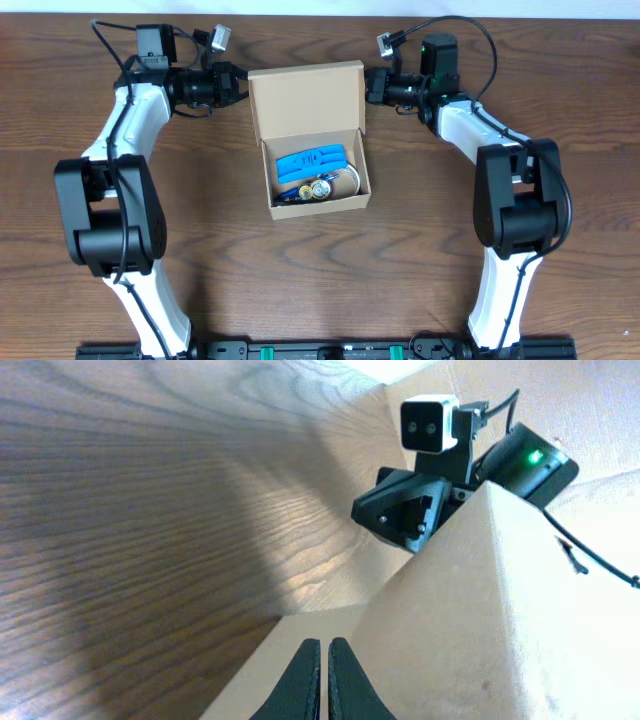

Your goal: Pack container

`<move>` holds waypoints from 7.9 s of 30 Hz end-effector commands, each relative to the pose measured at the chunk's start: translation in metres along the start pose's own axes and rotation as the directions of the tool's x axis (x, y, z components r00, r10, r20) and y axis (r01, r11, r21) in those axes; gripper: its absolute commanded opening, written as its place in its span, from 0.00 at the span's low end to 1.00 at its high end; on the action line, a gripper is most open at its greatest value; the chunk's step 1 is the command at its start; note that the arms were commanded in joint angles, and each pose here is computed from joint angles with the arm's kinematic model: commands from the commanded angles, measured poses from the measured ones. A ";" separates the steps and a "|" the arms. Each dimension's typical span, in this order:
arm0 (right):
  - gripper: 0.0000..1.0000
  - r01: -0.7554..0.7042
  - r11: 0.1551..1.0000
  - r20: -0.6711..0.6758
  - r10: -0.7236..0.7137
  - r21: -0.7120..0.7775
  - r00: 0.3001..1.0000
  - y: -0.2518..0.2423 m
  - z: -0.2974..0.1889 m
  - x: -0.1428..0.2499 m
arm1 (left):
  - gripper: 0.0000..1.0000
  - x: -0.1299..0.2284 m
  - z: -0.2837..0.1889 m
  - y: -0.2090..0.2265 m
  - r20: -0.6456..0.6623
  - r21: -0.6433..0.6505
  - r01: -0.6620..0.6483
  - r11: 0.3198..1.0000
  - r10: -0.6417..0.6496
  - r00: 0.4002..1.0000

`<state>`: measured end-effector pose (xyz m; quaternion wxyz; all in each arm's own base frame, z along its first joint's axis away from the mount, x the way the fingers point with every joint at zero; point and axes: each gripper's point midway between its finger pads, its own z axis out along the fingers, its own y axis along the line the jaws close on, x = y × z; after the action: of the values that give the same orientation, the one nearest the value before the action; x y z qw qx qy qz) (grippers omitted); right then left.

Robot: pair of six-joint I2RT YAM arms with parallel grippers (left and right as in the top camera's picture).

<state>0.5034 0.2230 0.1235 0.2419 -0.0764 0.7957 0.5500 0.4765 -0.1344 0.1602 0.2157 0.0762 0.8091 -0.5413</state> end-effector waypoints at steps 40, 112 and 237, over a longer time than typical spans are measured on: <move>0.01 0.381 0.773 -0.425 -0.161 0.508 0.891 0.104 -0.097 0.108 | 0.06 0.138 -0.077 -0.105 -0.445 -0.371 -0.284 0.884 0.099 0.890; 0.01 0.394 0.769 -0.382 -0.211 0.503 0.900 0.110 -0.096 0.135 | 0.06 0.181 -0.033 -0.062 -0.368 -0.522 -0.269 0.810 0.071 0.927; 0.99 0.489 0.604 -0.040 -0.603 0.629 0.797 0.072 -0.186 0.264 | 0.95 0.250 -0.132 -0.017 0.228 -0.761 -0.246 0.600 0.603 0.764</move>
<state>0.1876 0.1239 0.1249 0.4656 -0.1790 0.8474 0.1818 0.2111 -0.0511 0.1168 0.5448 0.0580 0.8258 -0.1337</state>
